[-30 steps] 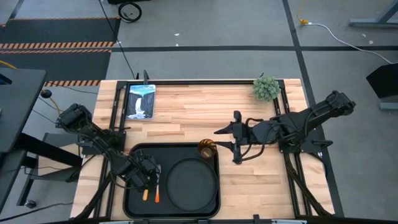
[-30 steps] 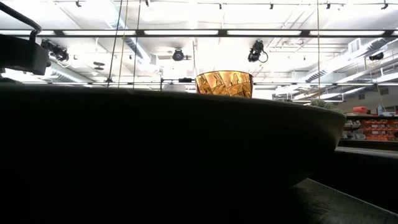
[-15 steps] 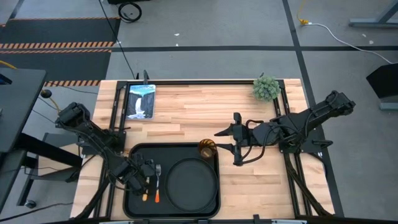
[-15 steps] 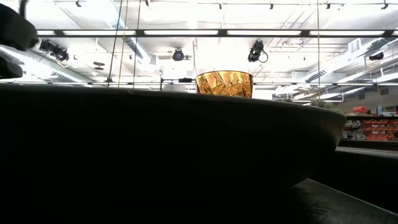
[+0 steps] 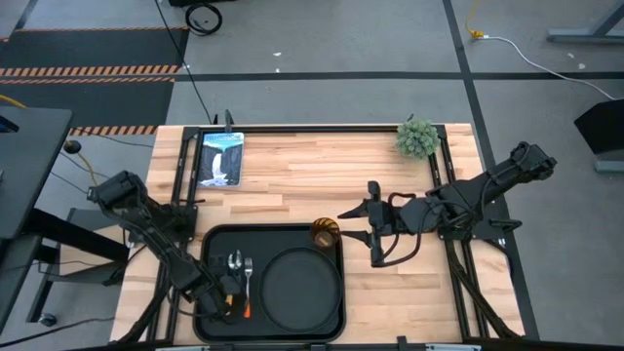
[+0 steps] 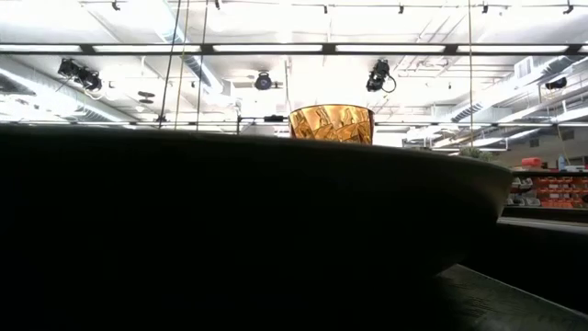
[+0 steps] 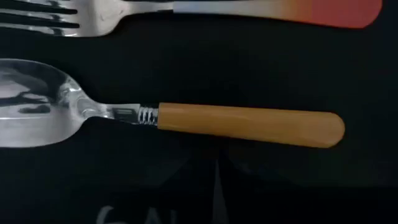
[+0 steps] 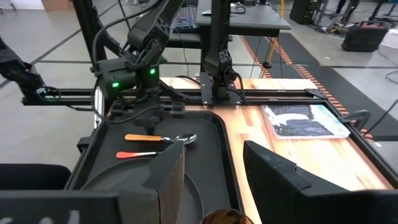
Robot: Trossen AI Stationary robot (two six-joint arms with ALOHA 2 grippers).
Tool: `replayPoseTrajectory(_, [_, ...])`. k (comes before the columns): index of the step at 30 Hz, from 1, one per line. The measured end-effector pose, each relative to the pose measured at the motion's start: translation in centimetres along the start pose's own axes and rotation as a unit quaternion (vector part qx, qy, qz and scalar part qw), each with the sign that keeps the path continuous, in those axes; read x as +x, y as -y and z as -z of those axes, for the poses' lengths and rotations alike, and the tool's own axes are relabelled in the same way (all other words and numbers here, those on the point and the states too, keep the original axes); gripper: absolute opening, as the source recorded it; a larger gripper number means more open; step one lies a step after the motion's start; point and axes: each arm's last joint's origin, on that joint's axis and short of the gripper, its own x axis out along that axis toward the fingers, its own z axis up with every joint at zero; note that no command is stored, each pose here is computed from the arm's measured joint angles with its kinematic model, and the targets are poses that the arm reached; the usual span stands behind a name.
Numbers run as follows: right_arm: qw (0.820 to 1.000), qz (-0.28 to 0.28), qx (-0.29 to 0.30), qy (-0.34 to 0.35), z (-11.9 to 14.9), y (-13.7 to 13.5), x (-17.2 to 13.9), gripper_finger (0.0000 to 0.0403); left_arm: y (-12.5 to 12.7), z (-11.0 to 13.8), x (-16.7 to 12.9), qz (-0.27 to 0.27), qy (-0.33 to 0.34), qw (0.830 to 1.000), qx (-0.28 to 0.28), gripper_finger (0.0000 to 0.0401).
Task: Pick and place plate/cup/fork/spoon on tray
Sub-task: Put the yellow spoon on the black serving tray
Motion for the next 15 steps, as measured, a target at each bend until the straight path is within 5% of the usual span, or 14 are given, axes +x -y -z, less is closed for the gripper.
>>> replayPoseTrajectory(15, [1.0, 0.003, 0.0, 0.001, 0.04, -0.2, -0.1, 0.0171, 0.82, -0.68, -0.1, 0.034, 0.017, 0.999, -0.005, 0.0025])
